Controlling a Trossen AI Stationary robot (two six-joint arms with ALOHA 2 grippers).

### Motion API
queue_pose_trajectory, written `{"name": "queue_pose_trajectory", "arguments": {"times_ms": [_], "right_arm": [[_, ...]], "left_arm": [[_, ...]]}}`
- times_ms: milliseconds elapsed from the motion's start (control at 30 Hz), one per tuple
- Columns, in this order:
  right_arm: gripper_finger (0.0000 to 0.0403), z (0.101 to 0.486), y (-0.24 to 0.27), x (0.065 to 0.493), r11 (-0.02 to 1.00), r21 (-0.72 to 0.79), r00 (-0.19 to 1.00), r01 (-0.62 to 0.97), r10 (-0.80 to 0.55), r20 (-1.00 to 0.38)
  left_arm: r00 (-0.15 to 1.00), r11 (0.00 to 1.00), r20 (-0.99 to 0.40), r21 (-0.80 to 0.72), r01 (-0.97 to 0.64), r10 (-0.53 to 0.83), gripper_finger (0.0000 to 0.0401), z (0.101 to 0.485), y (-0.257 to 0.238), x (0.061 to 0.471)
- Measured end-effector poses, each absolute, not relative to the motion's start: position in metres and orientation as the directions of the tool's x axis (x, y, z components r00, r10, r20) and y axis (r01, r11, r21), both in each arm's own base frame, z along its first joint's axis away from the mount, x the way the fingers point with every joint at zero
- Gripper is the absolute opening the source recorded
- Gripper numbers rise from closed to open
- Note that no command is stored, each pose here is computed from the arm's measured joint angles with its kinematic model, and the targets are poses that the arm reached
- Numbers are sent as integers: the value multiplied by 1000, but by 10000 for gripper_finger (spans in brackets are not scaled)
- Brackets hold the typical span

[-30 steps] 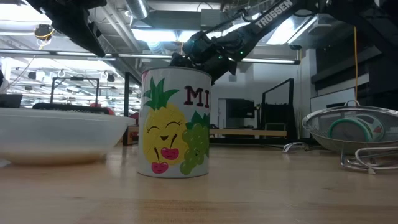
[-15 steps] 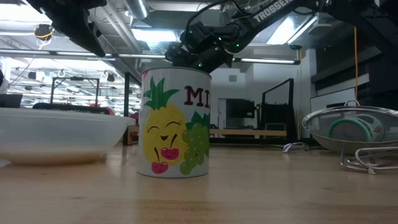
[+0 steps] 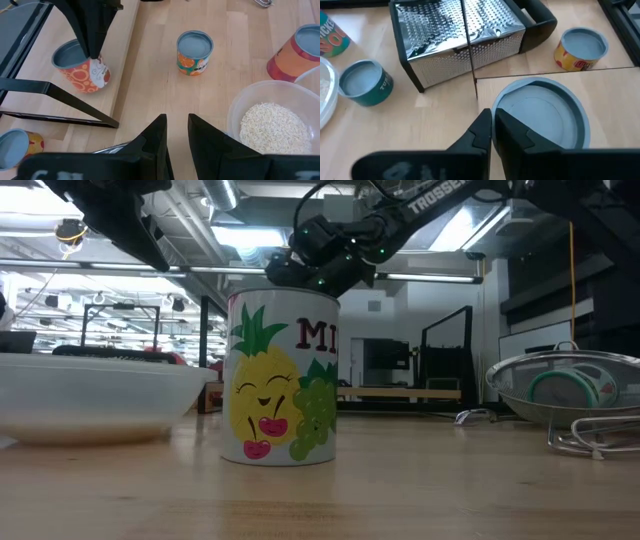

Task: Pick and place cans onto a shelf
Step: Put the orange spaghetti sauce can on the shelf

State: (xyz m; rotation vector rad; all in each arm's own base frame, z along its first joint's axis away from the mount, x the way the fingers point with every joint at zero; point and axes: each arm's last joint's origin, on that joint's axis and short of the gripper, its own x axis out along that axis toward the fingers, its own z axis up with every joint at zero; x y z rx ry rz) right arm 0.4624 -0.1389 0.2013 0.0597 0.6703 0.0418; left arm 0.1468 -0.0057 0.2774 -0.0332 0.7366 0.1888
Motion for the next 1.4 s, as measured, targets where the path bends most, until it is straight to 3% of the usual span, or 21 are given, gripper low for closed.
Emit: {"name": "queue_pose_trajectory", "arguments": {"times_ms": [200, 567, 1400], "right_arm": [[26, 201, -138, 463, 998, 29, 772, 62, -30, -635], [26, 201, -138, 463, 977, 145, 771, 159, -31, -636], [37, 190, -140, 469, 978, 142, 788, 156, -36, -615]], "left_arm": [[724, 982, -671, 36, -183, 159, 71, 277, -6, 147], [724, 983, -671, 36, -183, 159, 71, 277, -6, 147], [725, 983, -670, 36, -183, 159, 71, 278, -6, 147]]}}
